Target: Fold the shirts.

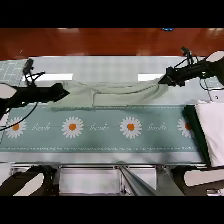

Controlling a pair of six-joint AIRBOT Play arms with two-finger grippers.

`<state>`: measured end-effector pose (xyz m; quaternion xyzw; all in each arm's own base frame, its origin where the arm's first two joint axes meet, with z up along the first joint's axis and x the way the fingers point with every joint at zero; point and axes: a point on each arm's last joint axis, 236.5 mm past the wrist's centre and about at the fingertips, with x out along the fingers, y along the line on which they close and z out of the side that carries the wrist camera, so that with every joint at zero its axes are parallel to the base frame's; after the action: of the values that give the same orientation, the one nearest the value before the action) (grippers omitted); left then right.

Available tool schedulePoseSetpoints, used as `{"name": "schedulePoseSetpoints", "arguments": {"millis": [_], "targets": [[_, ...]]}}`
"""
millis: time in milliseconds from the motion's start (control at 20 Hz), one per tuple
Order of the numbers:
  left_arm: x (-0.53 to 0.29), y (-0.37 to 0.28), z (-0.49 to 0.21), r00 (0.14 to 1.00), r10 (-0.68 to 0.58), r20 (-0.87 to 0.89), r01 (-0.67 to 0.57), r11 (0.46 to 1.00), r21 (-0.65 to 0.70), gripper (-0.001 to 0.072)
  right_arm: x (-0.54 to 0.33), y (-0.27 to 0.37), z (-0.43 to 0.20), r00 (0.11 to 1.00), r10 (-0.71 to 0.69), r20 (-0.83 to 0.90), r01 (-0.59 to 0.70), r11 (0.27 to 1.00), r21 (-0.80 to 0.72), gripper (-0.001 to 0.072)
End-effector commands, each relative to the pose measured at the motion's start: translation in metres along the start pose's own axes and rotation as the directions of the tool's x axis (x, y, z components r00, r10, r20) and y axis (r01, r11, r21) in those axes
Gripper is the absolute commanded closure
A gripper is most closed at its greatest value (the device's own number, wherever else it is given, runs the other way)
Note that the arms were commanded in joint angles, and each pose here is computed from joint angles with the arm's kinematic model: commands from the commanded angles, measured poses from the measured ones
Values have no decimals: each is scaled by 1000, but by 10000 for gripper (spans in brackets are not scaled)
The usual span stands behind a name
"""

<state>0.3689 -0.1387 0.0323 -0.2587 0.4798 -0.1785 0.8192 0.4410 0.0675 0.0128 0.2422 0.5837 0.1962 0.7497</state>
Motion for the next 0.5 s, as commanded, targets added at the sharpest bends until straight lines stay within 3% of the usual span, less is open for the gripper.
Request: {"name": "schedulePoseSetpoints", "arguments": {"millis": [0,300,450], "targets": [[57,-59,-16,991,-74,-113,86,991,105,679,-41,27,-31,998,-36,54,40,996,-80,694],[160,-183,-94,888,-150,-435,269,936,227,680,-81,74,-96,994,18,112,-4,993,-122,694],[194,-214,-136,829,-141,-542,284,940,188,680,-103,94,-111,987,29,158,-3,987,-159,693]]}}
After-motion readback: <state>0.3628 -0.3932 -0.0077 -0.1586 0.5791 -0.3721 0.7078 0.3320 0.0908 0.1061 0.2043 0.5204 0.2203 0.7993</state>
